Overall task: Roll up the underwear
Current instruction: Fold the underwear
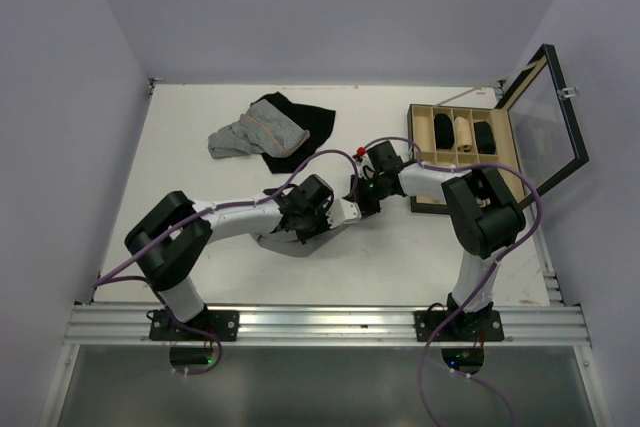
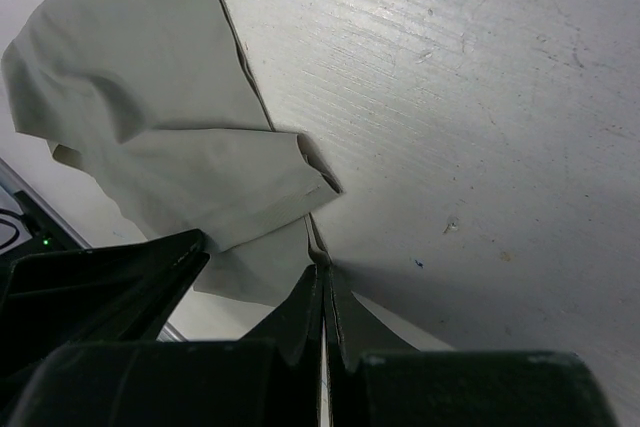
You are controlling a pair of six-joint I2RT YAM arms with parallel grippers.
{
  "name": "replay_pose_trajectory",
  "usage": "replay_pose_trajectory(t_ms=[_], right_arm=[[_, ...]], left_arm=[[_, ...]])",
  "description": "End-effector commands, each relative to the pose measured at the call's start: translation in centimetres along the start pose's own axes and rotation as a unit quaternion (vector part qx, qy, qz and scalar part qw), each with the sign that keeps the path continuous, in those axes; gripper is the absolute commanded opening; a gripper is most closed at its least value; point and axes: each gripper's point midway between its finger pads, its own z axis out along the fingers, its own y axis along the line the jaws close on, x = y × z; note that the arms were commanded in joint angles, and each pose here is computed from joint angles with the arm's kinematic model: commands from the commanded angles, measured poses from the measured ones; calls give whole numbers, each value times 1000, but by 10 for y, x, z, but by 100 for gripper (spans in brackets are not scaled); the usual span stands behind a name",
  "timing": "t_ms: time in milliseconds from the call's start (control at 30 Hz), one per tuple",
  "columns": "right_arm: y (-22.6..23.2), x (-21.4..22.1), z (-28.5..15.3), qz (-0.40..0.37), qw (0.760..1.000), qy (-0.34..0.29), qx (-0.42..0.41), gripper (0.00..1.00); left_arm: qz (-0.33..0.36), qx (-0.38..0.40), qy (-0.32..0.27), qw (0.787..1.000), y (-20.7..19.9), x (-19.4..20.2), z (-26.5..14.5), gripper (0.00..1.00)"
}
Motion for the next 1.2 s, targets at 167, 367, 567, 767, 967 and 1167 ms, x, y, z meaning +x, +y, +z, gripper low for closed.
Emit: replay_pose_trajectory(t_ms=[167, 367, 567, 767, 967, 1167], right_arm=[[-5, 1, 4, 3, 1000, 4, 3, 0], [-7, 2, 2, 5, 1000, 4, 5, 0], [-7, 2, 0, 3, 1000, 4, 5, 0], [7, -2, -17, -28, 1000, -1, -13, 0], [27, -12, -50, -80, 997, -8, -17, 2], [22, -15, -48, -74, 997, 0, 2, 14]], left_arm=[[7, 2, -32, 999, 0, -22, -14, 0], [14, 38, -58, 997, -14, -33, -28, 0], [20, 72, -48, 996, -30, -22, -29, 0], [22, 81, -28, 996, -36, -8, -21, 0], [19, 88, -23, 996, -38, -5, -15, 1], [19, 94, -29, 995, -40, -8, -14, 11]])
